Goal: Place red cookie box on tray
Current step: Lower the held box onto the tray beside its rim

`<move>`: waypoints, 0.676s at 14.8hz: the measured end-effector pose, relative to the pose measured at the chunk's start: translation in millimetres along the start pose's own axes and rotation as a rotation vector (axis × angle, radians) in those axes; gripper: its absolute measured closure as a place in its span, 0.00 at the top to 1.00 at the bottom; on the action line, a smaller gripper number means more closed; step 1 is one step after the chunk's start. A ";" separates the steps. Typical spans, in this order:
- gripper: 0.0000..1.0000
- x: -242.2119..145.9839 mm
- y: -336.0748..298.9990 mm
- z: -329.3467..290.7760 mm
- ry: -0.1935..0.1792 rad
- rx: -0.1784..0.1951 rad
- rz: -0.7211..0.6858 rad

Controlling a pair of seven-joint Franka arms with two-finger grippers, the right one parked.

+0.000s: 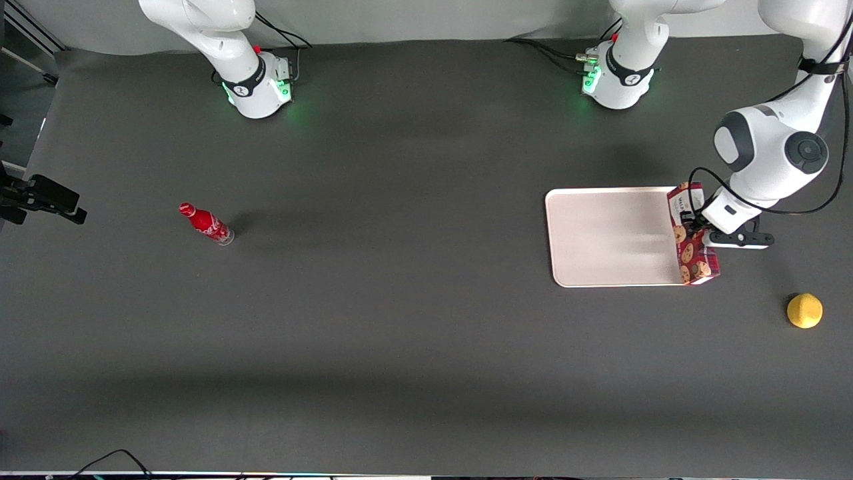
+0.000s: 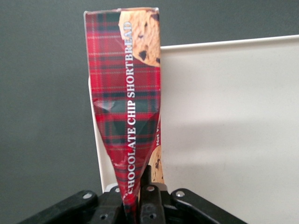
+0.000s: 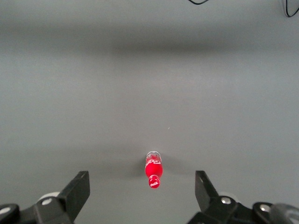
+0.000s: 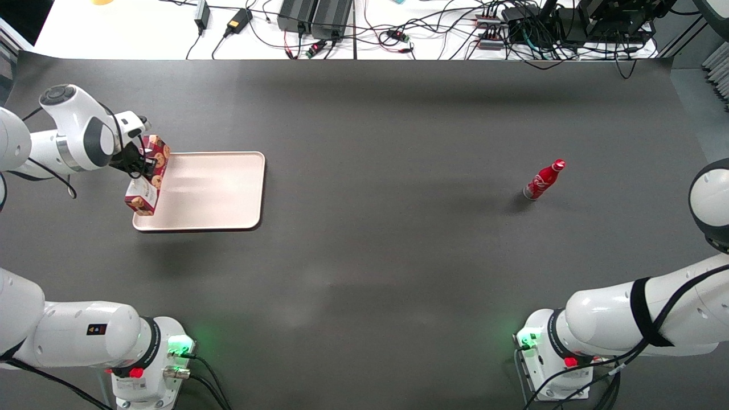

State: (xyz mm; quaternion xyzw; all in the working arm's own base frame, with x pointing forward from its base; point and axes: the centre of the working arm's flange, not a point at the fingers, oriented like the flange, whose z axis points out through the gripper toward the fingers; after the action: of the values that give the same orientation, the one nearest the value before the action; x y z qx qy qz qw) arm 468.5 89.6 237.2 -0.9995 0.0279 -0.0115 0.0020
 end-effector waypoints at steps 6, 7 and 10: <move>0.08 -9.1 1.3 15.7 -0.008 0.002 -0.003; 0.08 -9.1 1.3 15.7 -0.008 0.002 -0.003; 0.26 -8.6 1.2 15.3 -0.006 0.003 -0.003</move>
State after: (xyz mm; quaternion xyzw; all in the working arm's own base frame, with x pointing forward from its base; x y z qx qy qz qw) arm 460.2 88.9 221.7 -0.9996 0.0262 -0.0087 0.0034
